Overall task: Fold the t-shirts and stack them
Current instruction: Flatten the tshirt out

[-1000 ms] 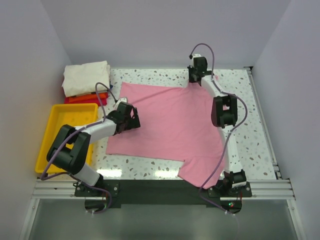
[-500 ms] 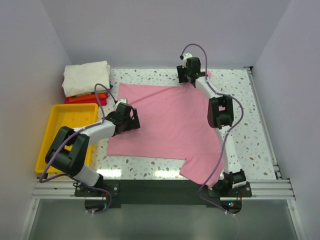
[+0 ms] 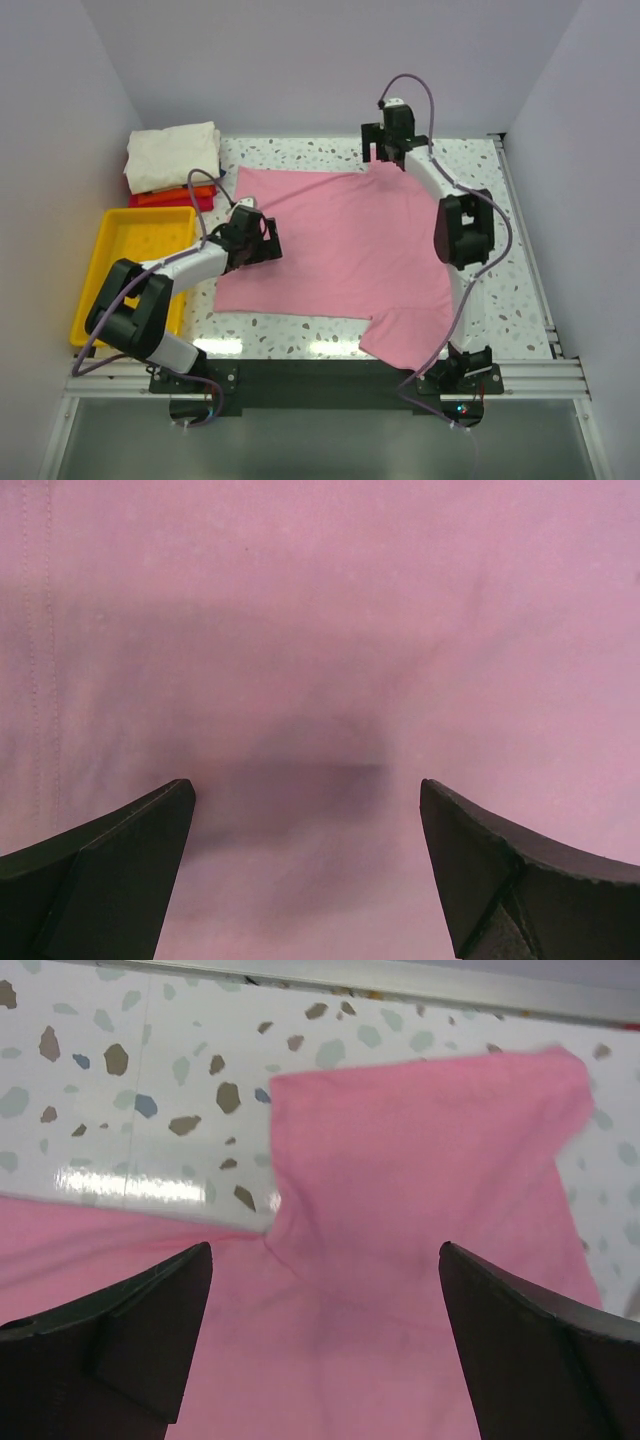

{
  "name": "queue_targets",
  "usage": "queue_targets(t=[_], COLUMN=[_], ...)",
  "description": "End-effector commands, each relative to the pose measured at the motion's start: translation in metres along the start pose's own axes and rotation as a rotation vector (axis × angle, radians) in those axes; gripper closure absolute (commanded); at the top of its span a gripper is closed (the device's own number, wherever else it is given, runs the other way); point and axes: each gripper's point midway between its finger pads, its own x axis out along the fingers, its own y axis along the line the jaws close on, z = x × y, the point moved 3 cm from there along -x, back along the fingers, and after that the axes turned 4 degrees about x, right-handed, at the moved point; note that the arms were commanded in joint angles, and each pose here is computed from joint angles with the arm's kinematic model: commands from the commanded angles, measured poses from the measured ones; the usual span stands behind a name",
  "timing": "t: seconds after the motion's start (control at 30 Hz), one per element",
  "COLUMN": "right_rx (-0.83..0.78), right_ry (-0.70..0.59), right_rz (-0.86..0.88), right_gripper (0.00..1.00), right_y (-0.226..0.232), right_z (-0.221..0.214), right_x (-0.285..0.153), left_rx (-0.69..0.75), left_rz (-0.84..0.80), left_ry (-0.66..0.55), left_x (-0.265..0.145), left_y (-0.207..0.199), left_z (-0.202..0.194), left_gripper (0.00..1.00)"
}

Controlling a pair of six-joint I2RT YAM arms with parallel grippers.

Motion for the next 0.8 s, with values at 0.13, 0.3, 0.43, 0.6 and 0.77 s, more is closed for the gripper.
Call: queue_targets(t=[0.13,0.3,0.43,0.6,0.77], right_rx=[0.268,0.384,0.407,0.409,0.390], right_ry=[0.043,0.177,0.252,0.359,0.401], right_rz=[-0.173,-0.212,-0.246,-0.272,-0.299], right_gripper=[0.01,0.01,0.01,0.01,0.01], right_y=[-0.051,-0.086,-0.103,-0.116,-0.128], right_z=[-0.020,-0.072,-0.109,-0.137,-0.144], right_x=[-0.114,-0.133,-0.132,-0.110,-0.090], left_rx=[0.014,0.024,0.039,-0.008,0.010], left_rz=[-0.109,-0.100,-0.052,-0.054,-0.029], left_ry=[-0.085,-0.159,-0.189,-0.178,-0.184], left_x=[-0.023,-0.027,-0.015,0.015,0.049], left_y=[-0.022,-0.029,-0.032,-0.021,-0.017], left_z=[0.034,0.063,0.091,0.124,0.156], left_gripper=[0.00,0.00,0.00,0.00,0.00])
